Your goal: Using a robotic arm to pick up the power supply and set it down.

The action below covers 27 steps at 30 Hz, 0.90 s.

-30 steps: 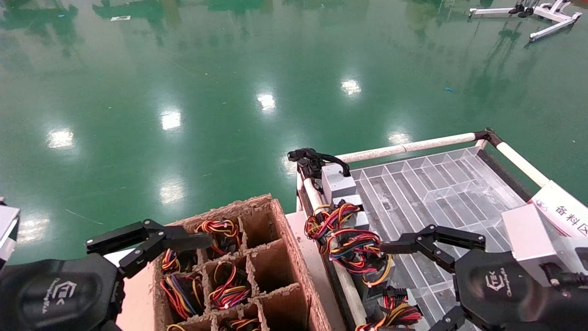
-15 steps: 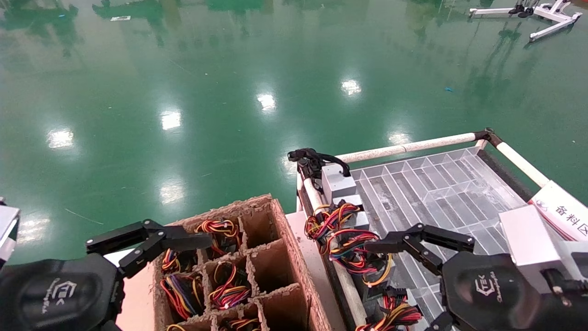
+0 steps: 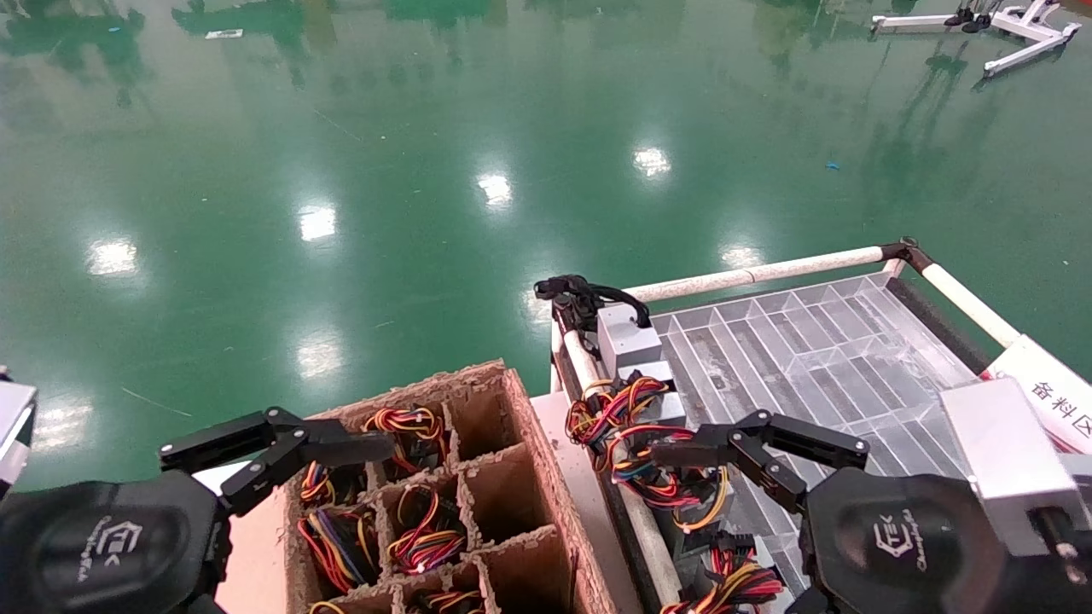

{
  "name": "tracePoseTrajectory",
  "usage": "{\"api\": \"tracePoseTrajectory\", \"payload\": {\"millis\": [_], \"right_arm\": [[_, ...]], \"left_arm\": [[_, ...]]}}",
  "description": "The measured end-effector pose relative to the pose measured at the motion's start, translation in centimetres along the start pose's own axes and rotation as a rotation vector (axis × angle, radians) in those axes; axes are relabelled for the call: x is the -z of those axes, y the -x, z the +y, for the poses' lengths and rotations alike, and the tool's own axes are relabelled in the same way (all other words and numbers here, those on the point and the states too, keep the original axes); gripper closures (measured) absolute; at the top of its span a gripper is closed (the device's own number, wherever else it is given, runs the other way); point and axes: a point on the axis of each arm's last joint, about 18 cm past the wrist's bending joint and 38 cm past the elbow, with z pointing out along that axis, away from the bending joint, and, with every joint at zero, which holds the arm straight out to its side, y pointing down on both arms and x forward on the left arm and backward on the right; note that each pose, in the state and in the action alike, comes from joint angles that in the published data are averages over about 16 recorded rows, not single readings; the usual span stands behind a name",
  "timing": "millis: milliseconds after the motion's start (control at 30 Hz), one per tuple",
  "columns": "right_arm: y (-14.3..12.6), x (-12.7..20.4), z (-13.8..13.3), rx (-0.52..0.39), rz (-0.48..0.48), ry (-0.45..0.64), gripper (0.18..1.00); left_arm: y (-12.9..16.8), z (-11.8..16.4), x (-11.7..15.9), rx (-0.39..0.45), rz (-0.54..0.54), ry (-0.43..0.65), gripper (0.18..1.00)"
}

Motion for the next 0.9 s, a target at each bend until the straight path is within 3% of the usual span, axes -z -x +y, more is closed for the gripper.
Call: {"api": "tracePoseTrajectory", "payload": {"millis": [433,900], "right_arm": [[0.86,-0.61,-0.49,-0.011,-0.014,-0.076,0.178],[1.01,-0.69,-0.57,-0.014,-0.016,-0.09,0.178]], "left_arm": [[0.01,0.0,0.0,0.0,0.0,0.0,0.184],[0.02,0.01,0.01,0.0,-0.001,0.0,0.184]]}}
